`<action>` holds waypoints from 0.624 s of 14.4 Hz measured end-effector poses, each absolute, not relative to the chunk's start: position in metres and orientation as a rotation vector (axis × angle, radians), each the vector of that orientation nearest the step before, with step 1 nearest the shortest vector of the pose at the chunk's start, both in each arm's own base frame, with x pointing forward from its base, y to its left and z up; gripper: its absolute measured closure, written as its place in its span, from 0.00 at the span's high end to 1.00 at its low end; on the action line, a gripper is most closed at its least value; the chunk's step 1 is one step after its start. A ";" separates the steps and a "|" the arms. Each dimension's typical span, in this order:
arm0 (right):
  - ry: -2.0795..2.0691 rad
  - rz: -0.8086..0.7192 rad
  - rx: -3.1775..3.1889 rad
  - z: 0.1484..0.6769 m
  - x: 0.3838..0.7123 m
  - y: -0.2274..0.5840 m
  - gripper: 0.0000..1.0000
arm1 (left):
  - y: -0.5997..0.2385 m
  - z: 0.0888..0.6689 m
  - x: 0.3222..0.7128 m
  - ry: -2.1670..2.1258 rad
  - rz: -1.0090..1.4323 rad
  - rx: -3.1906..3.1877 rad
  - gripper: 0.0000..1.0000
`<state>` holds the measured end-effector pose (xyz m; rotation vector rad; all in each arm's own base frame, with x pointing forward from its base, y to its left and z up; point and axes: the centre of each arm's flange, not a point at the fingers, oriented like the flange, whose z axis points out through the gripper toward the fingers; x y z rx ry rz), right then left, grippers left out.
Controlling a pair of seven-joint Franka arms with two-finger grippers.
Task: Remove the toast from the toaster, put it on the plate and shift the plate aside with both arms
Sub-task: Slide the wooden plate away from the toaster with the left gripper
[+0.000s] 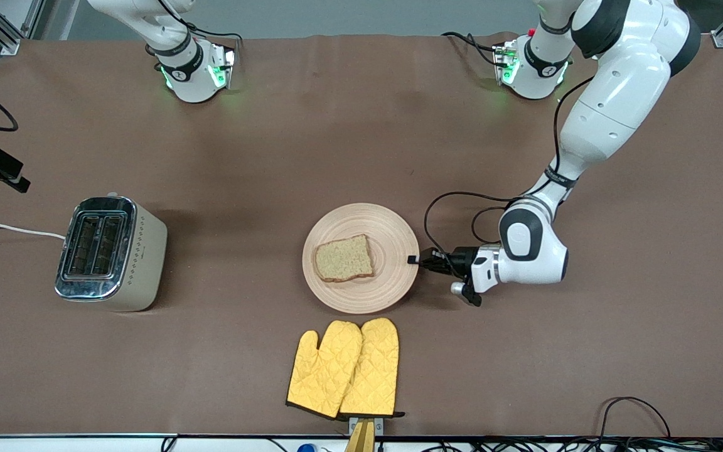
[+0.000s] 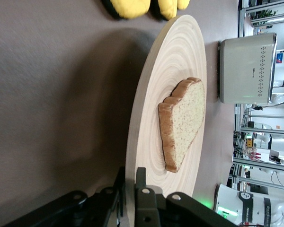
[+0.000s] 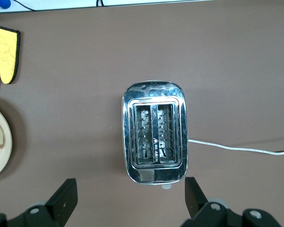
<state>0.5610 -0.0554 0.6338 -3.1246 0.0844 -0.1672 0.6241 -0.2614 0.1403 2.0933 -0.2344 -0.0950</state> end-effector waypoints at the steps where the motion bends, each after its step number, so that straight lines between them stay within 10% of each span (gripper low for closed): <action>1: 0.084 -0.166 -3.125 0.634 0.561 -0.055 1.00 | -0.254 0.146 0.627 -0.231 -0.103 2.080 0.10; 9: 0.077 -0.153 -3.125 0.633 0.560 -0.053 1.00 | -0.106 0.192 0.659 -0.261 -0.134 2.034 0.10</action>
